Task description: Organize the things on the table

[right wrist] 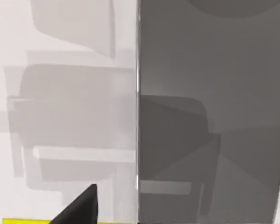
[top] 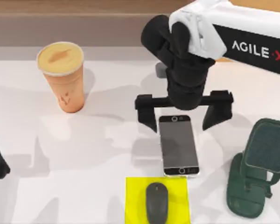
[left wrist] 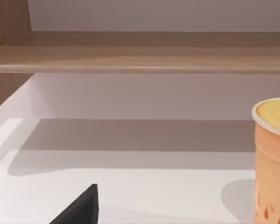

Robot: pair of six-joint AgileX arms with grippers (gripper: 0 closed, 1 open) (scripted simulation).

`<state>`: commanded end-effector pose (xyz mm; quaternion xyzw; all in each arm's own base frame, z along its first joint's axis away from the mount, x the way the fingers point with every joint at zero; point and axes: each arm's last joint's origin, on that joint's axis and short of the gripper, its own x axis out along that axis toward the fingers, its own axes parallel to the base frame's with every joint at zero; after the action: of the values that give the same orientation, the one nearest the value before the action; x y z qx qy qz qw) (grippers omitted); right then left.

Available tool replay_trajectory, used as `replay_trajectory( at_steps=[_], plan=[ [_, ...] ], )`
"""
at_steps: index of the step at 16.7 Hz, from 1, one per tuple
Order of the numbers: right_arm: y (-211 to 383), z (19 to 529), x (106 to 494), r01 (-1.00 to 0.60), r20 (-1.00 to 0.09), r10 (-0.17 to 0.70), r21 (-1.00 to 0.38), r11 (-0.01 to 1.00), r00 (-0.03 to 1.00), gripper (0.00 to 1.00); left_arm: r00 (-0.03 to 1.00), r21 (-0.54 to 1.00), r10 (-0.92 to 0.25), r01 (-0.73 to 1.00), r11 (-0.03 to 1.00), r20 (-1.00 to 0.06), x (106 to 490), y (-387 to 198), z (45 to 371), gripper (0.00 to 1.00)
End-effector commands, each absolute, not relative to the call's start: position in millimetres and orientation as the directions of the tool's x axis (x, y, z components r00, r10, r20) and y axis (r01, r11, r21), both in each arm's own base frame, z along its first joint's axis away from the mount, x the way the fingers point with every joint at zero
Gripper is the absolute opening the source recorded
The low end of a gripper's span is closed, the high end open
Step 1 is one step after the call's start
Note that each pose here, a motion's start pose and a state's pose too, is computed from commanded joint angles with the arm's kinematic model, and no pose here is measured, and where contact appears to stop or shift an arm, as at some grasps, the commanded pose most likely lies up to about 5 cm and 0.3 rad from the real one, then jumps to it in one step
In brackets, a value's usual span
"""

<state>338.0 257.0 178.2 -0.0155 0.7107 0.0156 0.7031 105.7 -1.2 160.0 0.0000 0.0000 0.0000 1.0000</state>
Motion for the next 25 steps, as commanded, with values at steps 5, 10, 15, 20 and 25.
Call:
replay_trajectory(
  at_steps=[5,10,15,20,25],
  plan=[
    [257,139,340,-0.04,-1.0,0.001,0.002,0.999,-0.008,1.0,1.0,0.0,0.0,0.0,1.0,0.0,106,-1,160,1.0],
    [256,110,338,-0.04,-1.0,0.0,0.0,0.999,-0.01,1.0,1.0,0.0,0.0,0.0,1.0,0.0,106,-1,160,1.0],
    [256,110,338,-0.04,-1.0,0.0,0.0,0.999,-0.01,0.77,1.0,0.0,0.0,0.0,1.0,0.0,106,-1,160,1.0],
    [256,110,338,-0.04,-1.0,0.0,0.0,0.999,-0.01,0.4,1.0,0.0,0.0,0.0,1.0,0.0,106,-1,160,1.0],
    [256,110,338,-0.04,-1.0,0.0,0.0,0.999,-0.01,0.02,1.0,0.0,0.0,0.0,1.0,0.0,106,-1,160,1.0]
  ],
)
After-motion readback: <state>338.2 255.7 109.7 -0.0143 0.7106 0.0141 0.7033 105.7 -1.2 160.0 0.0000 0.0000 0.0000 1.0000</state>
